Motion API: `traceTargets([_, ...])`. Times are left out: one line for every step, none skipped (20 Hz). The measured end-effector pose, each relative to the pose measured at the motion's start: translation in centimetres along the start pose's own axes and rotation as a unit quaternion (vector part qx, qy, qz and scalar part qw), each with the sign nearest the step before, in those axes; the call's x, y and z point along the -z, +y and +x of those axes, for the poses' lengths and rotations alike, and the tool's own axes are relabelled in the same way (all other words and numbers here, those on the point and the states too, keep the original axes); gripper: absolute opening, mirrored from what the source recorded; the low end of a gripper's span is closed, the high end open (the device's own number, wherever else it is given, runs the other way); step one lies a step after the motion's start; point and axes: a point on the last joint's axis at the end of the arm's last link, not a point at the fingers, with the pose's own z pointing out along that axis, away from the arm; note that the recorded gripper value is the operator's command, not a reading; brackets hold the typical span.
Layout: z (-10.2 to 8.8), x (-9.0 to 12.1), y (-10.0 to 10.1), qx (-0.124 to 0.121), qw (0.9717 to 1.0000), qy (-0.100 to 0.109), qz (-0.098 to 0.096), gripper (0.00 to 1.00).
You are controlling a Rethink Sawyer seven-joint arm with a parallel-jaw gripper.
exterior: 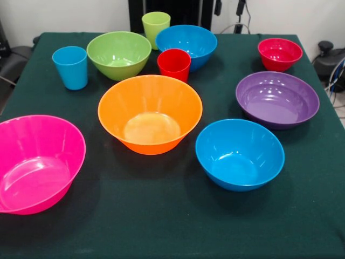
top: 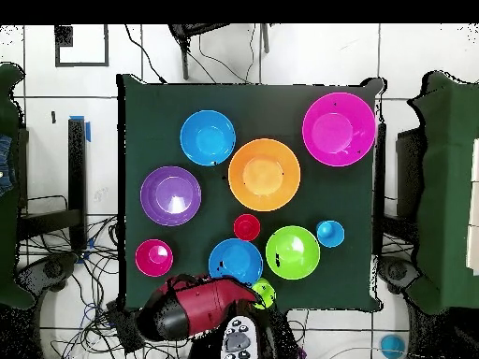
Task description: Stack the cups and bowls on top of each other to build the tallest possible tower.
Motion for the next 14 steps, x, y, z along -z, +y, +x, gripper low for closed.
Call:
traceTargets([0.0,0.0,0.0,0.000,1.0000,0.001,0.000,1.00])
traceTargets([0.0,-0.1,-0.1,-0.001,1.0000,0.004,0.000,1.00])
traceTargets([-0.1,-0.1,-0.1,-0.001,1.0000,0.003,0.000,1.00])
traceTargets([-0.2,-0.2,-0.1,-0.001,1.0000,0.003,0.000,1.00])
traceTargets([-0.4,-0.3,-0.1,-0.002,1.0000,0.003,0.000,1.00])
traceTargets([-0.5,-0.3,-0.2,-0.002,1.0000,0.002,0.000,1.00])
traceTargets([-0.6,-0.4,-0.2,-0.002,1.0000,0.002,0.000,1.00])
traceTargets([-0.8,-0.5,-0.2,-0.003,1.0000,0.001,-0.001,1.00])
traceTargets([-1.2,-0.6,-0.4,-0.004,1.0000,0.000,0.000,1.00])
traceTargets([-1.5,-0.8,-0.5,-0.005,1.0000,-0.001,0.000,1.00])
traceTargets([-2.0,-1.0,-0.7,-0.008,1.0000,-0.004,-0.001,1.00])
traceTargets([-2.5,-1.1,-0.9,-0.009,0.9999,-0.006,-0.002,1.00])
traceTargets([-2.8,-1.2,-0.9,-0.010,0.9999,-0.008,-0.002,1.00])
traceTargets([-3.4,-1.3,-1.0,-0.012,0.9999,-0.011,-0.003,1.00])
